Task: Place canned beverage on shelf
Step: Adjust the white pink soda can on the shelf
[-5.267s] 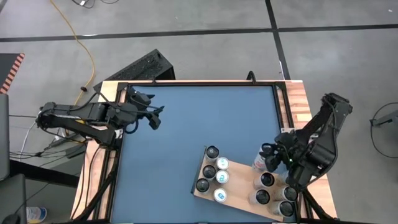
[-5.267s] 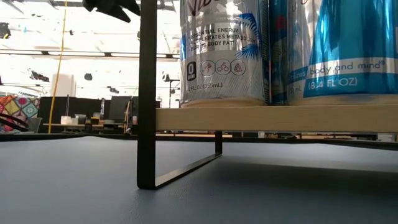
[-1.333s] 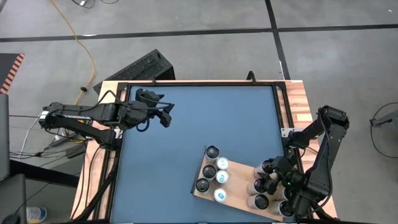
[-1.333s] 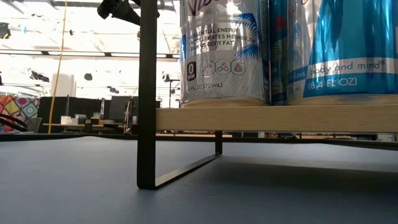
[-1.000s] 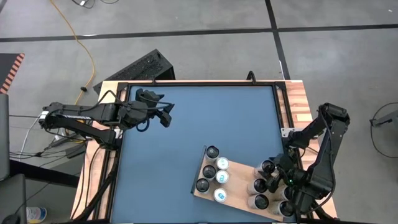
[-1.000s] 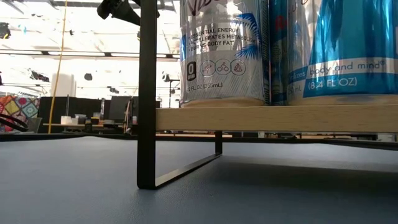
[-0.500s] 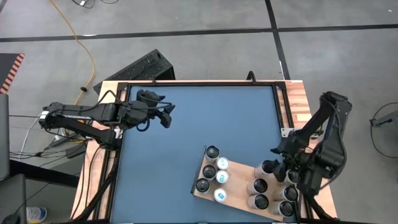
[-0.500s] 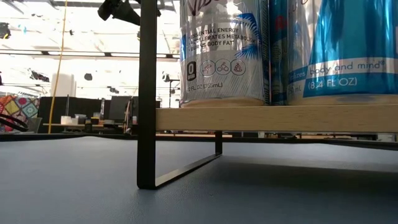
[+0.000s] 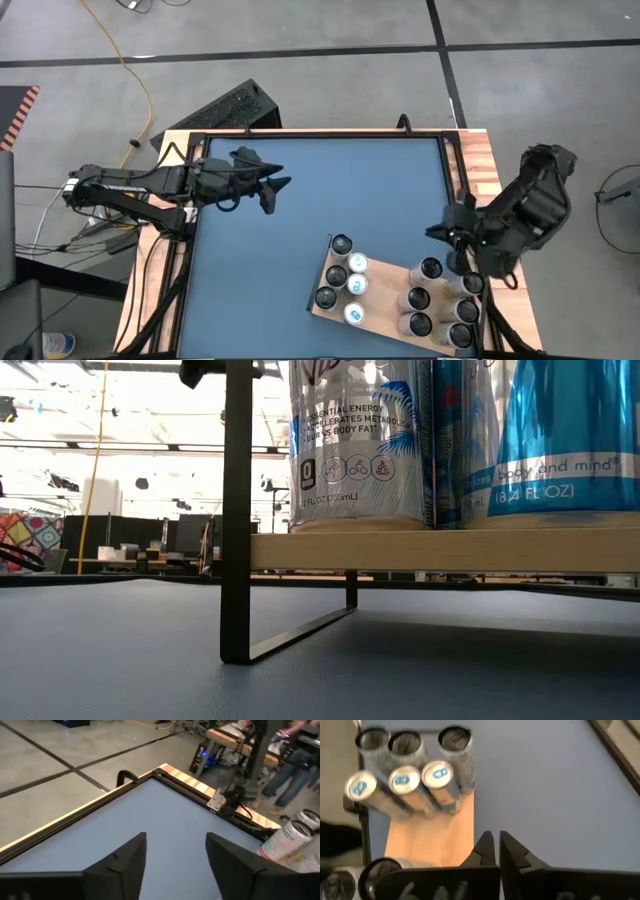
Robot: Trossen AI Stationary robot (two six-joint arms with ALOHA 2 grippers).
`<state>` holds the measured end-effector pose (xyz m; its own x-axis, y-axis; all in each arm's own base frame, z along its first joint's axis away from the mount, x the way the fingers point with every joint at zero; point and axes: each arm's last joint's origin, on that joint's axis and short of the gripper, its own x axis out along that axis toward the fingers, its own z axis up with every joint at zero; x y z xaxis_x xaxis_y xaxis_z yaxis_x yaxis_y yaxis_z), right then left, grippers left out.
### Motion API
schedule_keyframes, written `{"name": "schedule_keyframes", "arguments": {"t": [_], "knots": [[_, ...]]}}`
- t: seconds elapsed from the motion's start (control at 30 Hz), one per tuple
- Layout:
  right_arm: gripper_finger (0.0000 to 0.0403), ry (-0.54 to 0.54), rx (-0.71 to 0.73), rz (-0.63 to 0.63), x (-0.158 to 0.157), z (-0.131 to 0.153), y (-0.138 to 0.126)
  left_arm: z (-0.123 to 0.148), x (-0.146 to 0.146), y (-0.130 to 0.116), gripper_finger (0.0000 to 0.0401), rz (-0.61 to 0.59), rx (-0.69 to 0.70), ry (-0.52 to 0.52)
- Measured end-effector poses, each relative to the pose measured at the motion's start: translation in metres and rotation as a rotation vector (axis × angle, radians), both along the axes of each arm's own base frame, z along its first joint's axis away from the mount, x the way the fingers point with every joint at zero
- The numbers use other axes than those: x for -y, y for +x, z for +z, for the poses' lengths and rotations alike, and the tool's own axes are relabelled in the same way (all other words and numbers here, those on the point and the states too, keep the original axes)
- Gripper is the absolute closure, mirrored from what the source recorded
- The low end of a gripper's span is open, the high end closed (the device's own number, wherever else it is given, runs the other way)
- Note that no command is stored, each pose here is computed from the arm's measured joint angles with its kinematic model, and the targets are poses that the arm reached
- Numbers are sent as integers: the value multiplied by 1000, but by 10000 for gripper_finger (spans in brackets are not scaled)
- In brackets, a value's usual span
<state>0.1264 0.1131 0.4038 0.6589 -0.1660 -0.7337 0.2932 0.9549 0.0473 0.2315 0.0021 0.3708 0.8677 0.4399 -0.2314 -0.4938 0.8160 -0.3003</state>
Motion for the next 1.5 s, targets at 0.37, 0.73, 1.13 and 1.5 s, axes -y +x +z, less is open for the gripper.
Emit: {"name": "schedule_keyframes", "arguments": {"t": [0.37, 0.73, 1.13, 1.5], "knots": [[402, 153, -57, 179, -20, 11, 47, -3, 3, 1, 272, -149, -65, 56], [403, 137, -86, 223, -54, -6, 105, -16, 5, -4, 273, -190, -186, -20], [403, 324, -348, 123, -66, -24, 125, -16, 5, -4, 273, -213, -210, 23], [403, 315, -416, 94, -74, -31, 117, -16, 7, -4, 273, -217, -206, 19]]}}
